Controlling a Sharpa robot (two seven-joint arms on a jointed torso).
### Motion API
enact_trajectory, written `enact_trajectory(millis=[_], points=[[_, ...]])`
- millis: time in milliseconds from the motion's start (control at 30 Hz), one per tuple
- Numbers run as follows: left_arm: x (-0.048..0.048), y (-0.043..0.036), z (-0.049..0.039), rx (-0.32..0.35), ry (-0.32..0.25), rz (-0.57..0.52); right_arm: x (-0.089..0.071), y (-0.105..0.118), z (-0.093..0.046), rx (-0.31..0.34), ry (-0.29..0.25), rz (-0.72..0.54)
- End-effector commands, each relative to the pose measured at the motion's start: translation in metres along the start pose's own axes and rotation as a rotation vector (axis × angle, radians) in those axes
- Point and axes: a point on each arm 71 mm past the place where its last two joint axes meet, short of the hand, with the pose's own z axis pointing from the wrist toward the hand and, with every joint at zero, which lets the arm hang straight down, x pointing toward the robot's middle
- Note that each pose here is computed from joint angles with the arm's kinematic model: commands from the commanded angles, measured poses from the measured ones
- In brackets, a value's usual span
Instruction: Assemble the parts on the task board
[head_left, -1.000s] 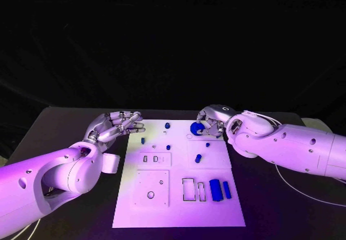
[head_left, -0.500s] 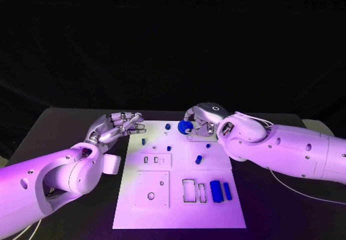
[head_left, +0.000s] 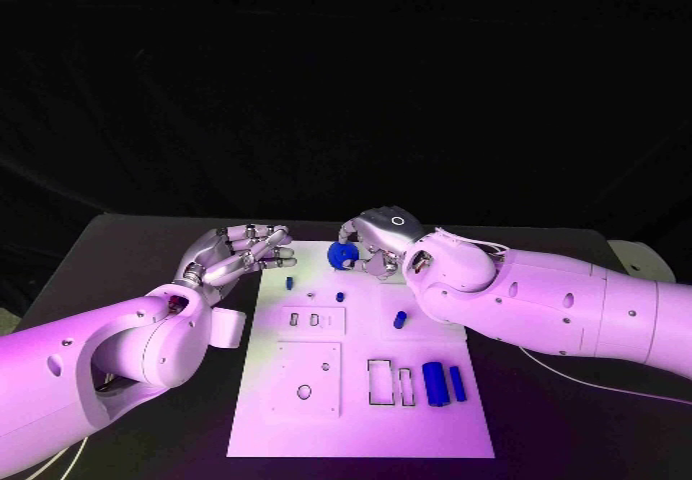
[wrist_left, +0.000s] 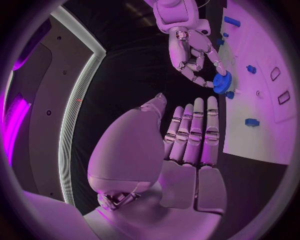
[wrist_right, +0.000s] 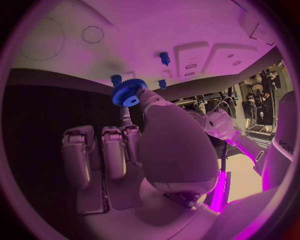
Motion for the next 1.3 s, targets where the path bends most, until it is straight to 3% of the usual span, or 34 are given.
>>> enact_trajectory(millis=[33, 767, 1300], points=[[0.0027, -0.0012, 0.0006, 0.009, 0.017, -0.01, 0.005, 0.006, 0.004, -0.027, -0.002, -0.035], [0.0034, -0.001, 0.0012, 0.009, 0.019, -0.01, 0.024, 0.011, 0.012, -0.018, 0.072, -0.048], [0.0032, -0.0008, 0.0013, 0.007, 0.018, -0.01, 0.026, 0.011, 0.015, -0.014, 0.079, -0.049]])
